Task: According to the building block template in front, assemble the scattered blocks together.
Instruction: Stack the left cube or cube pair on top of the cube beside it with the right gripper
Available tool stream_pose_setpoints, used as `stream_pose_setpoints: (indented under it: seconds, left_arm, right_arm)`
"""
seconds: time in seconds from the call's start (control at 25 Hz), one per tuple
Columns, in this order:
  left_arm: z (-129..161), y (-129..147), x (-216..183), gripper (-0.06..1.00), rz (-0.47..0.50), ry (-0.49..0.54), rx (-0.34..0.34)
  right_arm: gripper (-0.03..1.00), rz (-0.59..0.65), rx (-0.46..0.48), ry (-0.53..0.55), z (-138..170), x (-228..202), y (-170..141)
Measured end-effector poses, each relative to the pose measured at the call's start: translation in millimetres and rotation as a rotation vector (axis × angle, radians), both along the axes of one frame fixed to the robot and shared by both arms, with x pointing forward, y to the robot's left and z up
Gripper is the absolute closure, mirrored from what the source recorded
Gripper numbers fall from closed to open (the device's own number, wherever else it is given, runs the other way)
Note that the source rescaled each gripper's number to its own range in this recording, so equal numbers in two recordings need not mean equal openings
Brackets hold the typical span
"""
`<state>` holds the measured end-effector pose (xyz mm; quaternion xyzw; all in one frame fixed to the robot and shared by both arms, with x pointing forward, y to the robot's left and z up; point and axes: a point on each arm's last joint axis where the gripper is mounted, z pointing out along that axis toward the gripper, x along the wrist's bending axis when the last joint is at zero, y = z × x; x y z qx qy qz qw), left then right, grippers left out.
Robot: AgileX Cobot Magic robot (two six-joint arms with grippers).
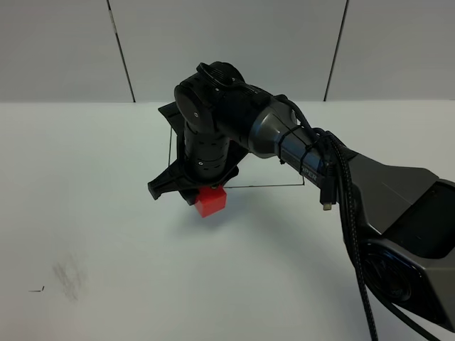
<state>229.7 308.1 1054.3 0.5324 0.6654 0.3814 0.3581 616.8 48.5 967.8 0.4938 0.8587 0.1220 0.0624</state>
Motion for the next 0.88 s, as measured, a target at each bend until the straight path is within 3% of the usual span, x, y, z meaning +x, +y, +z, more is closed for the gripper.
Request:
stream_pose_setpoints:
  seconds: [0.28,0.6,0.88]
  left_arm:
    - [0.0,0.0,0.0,-0.05,0.000,0.000,0.000]
    - [0.0,0.0,0.0,-0.05,0.000,0.000,0.000]
    - [0.0,0.0,0.0,-0.05,0.000,0.000,0.000]
  right_arm:
    - [0.97,-0.113,0.053,0.045,0.0,20.0,-23.1]
    - [0.97,-0.189,0.079,0.067,0.0,20.7,-23.9]
    - [0.97,-0.158,0.066,0.055,0.0,17.1,-19.6]
